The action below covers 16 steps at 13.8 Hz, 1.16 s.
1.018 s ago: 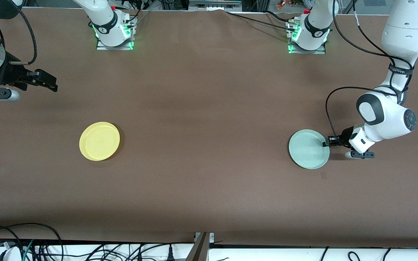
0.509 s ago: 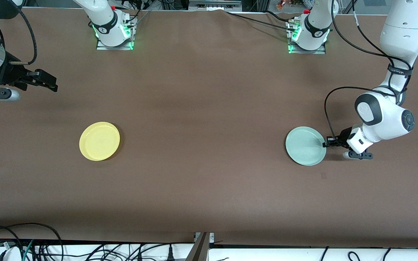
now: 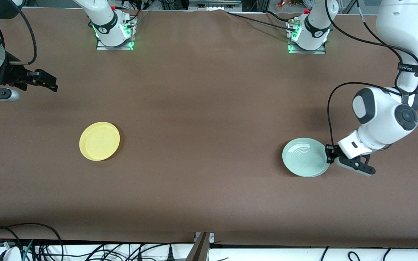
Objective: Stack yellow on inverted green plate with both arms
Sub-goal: 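Close the left gripper on the green plate rim, then lift the green plate and flip it over with the left gripper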
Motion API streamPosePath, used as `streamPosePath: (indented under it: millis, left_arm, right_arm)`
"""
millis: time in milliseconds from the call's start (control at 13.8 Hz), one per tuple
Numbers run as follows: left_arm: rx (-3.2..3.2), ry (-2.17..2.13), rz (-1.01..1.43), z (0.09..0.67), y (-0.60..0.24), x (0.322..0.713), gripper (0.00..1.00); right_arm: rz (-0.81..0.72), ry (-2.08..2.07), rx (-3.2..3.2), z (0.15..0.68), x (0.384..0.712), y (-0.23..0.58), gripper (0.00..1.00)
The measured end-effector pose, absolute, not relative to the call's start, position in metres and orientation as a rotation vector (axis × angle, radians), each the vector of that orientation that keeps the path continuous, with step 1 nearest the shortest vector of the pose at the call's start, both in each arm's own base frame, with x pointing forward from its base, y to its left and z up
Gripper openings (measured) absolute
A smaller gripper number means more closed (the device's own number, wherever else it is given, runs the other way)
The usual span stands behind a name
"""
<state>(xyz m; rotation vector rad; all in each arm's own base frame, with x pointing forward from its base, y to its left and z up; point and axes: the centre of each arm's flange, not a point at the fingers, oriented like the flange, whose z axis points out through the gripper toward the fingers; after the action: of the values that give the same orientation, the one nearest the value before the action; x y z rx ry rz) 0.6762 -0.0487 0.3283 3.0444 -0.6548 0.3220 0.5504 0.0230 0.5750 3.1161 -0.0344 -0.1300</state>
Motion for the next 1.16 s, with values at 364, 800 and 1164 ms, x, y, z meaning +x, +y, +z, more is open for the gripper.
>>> streamPosePath:
  millis: [364,800,1164]
  left_arm:
    - [3.188,-1.215,0.567,0.383,-0.180,0.681,0.03]
    - [3.196,-1.725,0.920,0.383,-0.299,0.656,0.03]
    - [3.094,-1.993,1.006,0.355,-0.354,0.641,0.03]
  right_arm:
    - [-0.131,-0.035,3.116,0.575,0.550,0.023,1.00]
    - [-0.132,-0.035,3.116,0.575,0.550,0.023,1.00]
    - [-0.134,-0.035,3.116,0.575,0.550,0.023,1.00]
